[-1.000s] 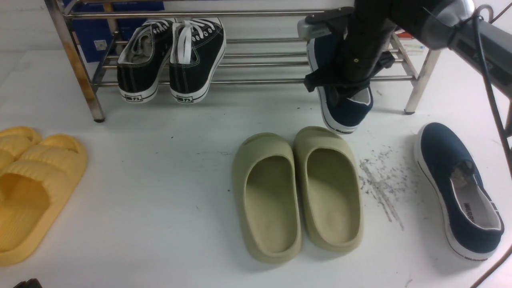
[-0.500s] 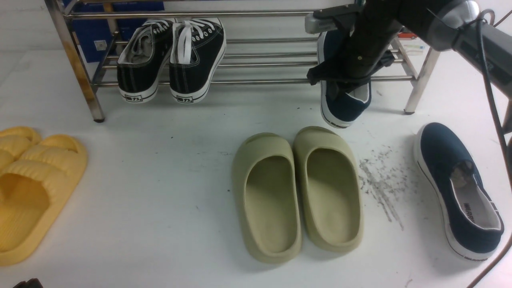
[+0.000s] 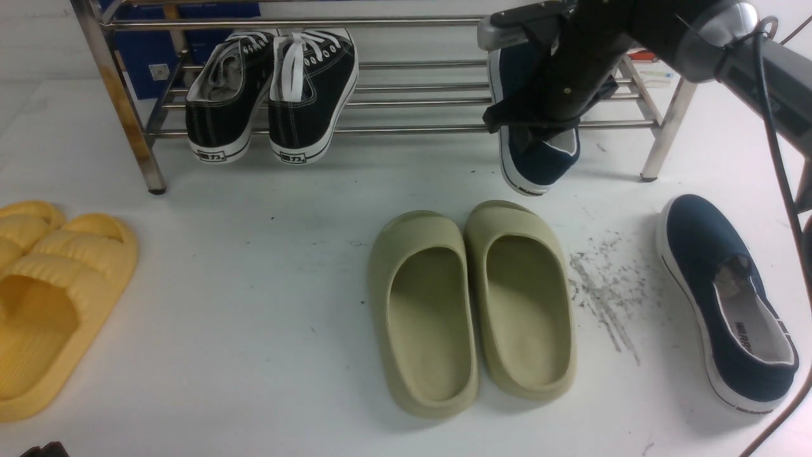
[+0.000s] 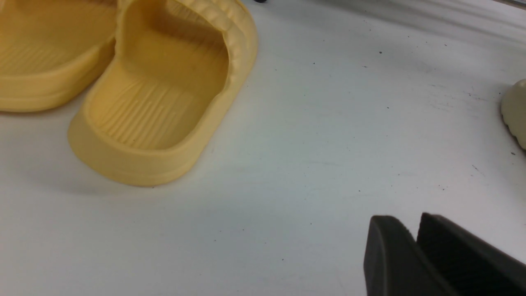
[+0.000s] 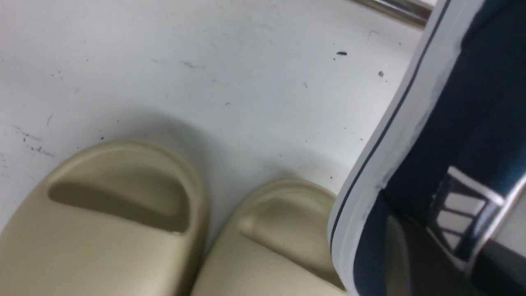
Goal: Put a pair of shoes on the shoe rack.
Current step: Use the right arm to put a shoe into the shoe rack
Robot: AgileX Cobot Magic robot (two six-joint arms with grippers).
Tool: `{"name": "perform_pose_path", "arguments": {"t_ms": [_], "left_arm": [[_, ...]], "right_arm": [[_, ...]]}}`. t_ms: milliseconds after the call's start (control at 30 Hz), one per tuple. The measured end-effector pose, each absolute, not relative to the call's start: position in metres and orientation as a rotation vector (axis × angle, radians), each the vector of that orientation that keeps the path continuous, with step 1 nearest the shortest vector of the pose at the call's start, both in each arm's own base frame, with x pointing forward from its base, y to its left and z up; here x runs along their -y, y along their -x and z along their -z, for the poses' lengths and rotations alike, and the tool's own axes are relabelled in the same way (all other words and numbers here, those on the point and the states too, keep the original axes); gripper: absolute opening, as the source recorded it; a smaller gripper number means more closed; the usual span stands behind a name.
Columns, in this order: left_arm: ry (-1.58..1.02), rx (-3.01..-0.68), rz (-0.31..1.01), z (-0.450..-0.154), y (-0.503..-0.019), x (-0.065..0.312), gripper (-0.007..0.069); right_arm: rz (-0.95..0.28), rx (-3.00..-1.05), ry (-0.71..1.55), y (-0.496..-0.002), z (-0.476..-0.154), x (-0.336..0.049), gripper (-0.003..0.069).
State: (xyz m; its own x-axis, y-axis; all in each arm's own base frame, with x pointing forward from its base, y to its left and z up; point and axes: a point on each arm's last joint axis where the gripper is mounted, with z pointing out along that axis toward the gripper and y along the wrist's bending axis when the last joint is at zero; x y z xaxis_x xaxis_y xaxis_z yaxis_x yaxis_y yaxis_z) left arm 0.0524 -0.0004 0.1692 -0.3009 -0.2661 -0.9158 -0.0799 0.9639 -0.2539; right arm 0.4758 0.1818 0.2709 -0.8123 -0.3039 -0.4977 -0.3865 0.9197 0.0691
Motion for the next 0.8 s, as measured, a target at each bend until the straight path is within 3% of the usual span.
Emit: {"name": "perform_pose_path", "arguments": {"t_ms": [133,300,433,633,800], "left_arm": [[0.252,-1.875,0.187,-0.169,-0.052,0.000,0.0121],[0.252,-1.875,0.187,-0.169,-0.052,0.000,0.0130],[0.252,-1.875,0.187,-0.169,-0.052,0.000,0.0134],[0.252,-1.875,0.187,-0.169,-0.052,0.000,0.0134],[0.252,-1.875,0.187,-0.169,-0.052,0.000,0.0138]], "right_arm": [[-0.243,-2.556,0.459,-0.479,-0.273,-0.183,0.0135],[-0.228,-2.463,0.378,-0.486,-0.281,-0.181,0.0352],[-0.221,-2.461,0.373,-0.487,-0.283,-0.181,0.0466],[-0.216,-2.522,0.383,-0.479,-0.296,-0.179,0.0501],[-0.221,-2.566,0.447,-0.470,-0.308,-0.177,0.0458]]}}
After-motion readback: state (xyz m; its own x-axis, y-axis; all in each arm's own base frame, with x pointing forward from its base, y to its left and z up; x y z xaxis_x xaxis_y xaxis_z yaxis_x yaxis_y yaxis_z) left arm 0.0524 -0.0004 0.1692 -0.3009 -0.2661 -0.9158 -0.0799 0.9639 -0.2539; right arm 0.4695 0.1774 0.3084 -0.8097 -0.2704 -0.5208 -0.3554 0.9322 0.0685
